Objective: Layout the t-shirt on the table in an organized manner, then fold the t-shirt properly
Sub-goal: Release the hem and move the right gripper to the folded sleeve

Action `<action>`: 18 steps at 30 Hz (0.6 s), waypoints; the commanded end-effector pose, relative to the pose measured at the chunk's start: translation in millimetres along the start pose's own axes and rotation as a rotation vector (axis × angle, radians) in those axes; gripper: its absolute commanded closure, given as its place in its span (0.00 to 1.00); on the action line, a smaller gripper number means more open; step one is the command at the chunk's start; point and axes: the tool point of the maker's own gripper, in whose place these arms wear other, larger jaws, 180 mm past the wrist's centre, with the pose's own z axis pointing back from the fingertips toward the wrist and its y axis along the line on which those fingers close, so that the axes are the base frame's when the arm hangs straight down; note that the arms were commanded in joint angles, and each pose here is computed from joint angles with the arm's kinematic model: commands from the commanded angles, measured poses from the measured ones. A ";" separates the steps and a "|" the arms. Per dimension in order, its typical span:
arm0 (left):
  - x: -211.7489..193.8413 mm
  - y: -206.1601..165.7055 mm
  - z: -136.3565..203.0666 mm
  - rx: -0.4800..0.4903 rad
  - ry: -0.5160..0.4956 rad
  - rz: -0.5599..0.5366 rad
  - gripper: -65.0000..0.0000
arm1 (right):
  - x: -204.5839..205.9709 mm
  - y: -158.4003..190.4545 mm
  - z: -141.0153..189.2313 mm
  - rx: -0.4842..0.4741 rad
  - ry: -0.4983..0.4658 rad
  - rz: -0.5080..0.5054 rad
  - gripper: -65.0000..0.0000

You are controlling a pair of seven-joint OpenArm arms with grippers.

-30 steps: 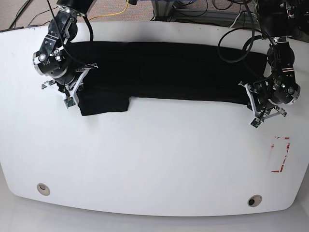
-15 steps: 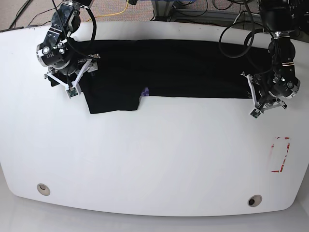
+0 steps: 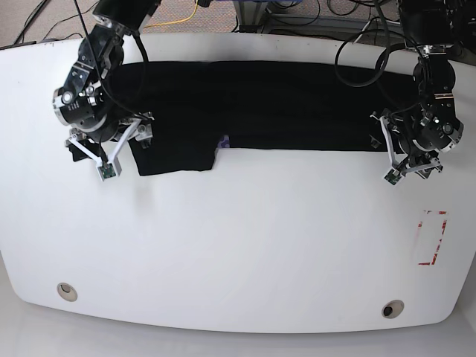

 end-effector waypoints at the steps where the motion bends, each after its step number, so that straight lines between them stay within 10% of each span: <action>1: 13.8 12.1 11.0 0.040 -0.043 -0.024 0.31 | 16.2 0.2 -15.7 0.041 -0.025 -0.027 0.07; 18: 23.3 21.6 23.6 0.081 -0.070 -0.054 0.31 | 13.2 23.2 -75.4 0.209 0.017 -0.143 0.07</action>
